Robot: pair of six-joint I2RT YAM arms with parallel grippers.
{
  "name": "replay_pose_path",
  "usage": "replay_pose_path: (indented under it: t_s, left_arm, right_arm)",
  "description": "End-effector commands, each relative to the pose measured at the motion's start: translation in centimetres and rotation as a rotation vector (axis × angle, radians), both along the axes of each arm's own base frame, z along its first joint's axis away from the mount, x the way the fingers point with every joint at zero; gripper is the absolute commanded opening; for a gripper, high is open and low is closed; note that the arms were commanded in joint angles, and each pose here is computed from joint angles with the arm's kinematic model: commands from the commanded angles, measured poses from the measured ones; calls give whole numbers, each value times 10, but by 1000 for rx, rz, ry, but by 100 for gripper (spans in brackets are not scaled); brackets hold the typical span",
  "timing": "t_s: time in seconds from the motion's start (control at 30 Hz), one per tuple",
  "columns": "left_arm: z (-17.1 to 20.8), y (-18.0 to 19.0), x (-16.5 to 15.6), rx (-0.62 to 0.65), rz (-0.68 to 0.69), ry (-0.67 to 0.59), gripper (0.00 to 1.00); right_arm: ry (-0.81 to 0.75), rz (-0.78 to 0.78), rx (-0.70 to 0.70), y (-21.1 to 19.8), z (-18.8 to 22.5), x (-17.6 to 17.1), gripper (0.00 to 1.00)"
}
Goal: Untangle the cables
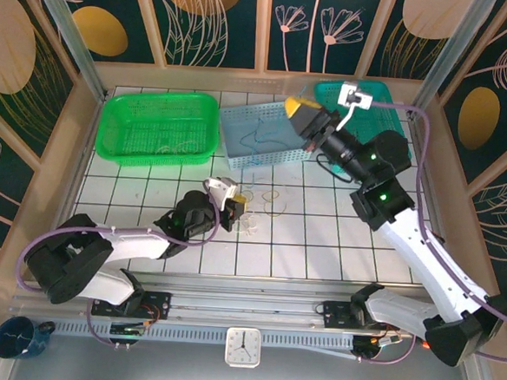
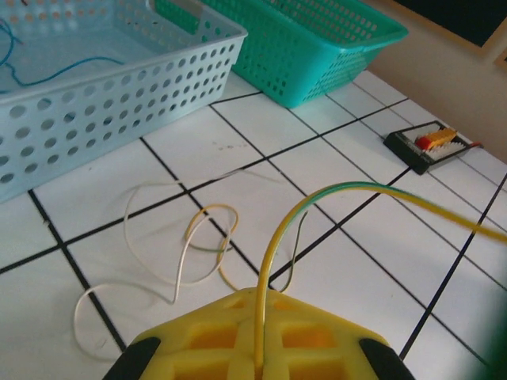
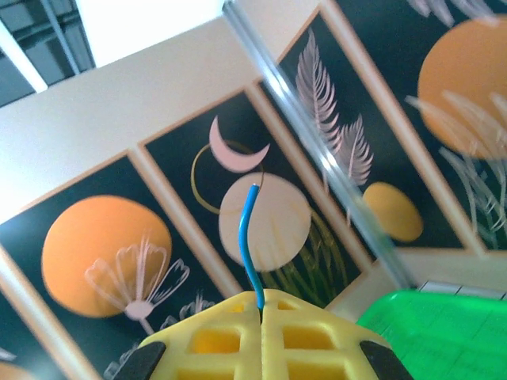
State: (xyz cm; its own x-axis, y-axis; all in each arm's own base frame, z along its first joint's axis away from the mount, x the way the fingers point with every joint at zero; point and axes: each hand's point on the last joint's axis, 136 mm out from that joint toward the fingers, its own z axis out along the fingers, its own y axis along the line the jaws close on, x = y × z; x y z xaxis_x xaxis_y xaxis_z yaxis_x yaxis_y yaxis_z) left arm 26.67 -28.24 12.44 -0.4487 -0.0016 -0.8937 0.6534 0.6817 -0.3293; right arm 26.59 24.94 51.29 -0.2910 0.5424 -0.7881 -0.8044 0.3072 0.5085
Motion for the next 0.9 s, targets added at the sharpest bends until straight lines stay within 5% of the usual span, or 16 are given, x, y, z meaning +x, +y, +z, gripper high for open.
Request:
replay_pose_path:
  t_s: [0.0,0.4,0.87]
  left_arm:
    - [12,6,-2,-64,28,-24,0]
    - [9,21,-10,-91,67,-11,0]
    - [42,22,-7,-134,80,-58,0]
  right_arm:
    - [-82,-64,29,-11,27,14,0]
    - [-43,-183,57,-28,17,121,0]
    - [211,-113,-70,26,-126,231,0]
